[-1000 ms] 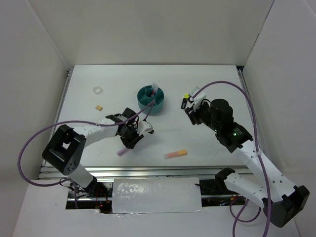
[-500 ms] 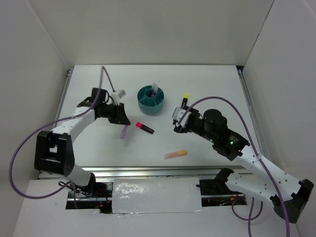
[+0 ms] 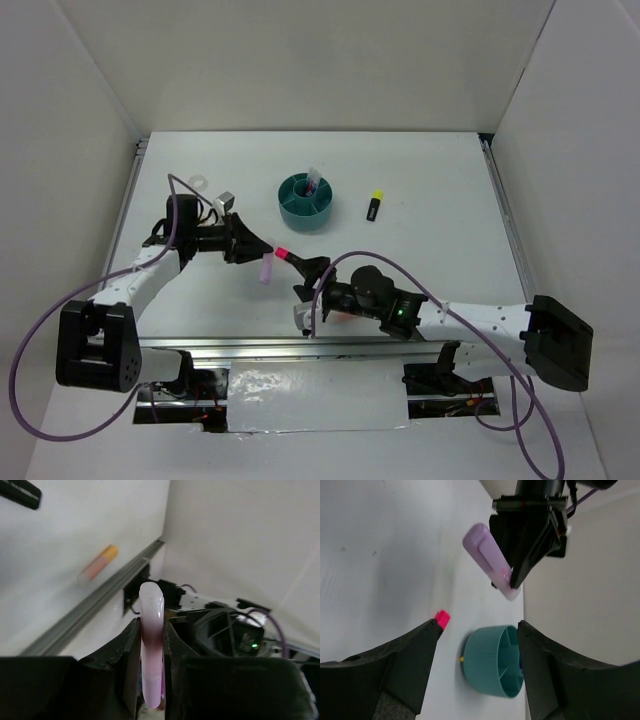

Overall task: Sort the stationery into containers
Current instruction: Pass the stationery from the left arm to the right

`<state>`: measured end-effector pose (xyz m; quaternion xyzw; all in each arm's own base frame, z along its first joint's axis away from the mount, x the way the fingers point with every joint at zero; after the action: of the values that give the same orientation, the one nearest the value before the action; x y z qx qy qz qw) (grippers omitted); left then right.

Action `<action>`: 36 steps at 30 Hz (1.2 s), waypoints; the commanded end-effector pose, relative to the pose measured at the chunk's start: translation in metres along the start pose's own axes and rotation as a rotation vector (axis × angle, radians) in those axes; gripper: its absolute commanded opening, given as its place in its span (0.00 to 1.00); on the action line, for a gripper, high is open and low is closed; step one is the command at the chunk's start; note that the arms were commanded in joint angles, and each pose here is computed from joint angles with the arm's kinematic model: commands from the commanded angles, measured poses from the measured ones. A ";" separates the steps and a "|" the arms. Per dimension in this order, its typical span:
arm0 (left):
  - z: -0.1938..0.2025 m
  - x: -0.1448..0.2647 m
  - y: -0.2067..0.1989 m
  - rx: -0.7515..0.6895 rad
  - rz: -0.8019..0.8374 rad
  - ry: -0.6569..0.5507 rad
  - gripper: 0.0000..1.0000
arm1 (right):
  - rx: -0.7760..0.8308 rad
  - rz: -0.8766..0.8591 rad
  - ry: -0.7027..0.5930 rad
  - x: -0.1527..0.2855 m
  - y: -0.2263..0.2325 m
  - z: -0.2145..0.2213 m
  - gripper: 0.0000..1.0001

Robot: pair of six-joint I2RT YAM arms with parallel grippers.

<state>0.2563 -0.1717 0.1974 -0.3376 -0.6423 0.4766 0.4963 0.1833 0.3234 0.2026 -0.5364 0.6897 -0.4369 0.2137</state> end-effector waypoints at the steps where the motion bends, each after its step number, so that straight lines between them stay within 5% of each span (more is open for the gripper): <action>1: 0.007 0.012 -0.044 0.069 0.132 0.000 0.00 | 0.137 0.157 -0.191 -0.011 -0.040 -0.045 0.71; 22: 0.026 0.006 -0.045 0.158 0.168 -0.004 0.00 | 0.167 0.212 -0.269 -0.032 -0.047 -0.080 0.63; 32: 0.033 0.003 -0.037 0.166 0.123 -0.013 0.00 | 0.187 0.229 -0.227 -0.042 -0.058 -0.078 0.26; 35: 0.029 0.005 -0.036 0.158 0.120 -0.037 0.37 | 0.127 0.263 -0.223 -0.038 -0.072 -0.080 0.02; 36: 0.024 0.008 -0.035 0.159 0.119 -0.056 0.70 | 0.070 0.276 -0.204 -0.036 -0.075 -0.076 0.00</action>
<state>0.2318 -0.1876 0.2255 -0.3132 -0.5778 0.5697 0.4935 0.1676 0.3847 0.2502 -0.5108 0.6631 -0.4219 0.3483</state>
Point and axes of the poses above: each gripper's point midway between its finger pads, its own x axis back along the fingers, its own y axis along the line the jaws close on, z = x × y, the point moved 2 cm from there along x, back along the fingers, and after that the axes turned 3 degrees about -x, right-handed, at the moved point
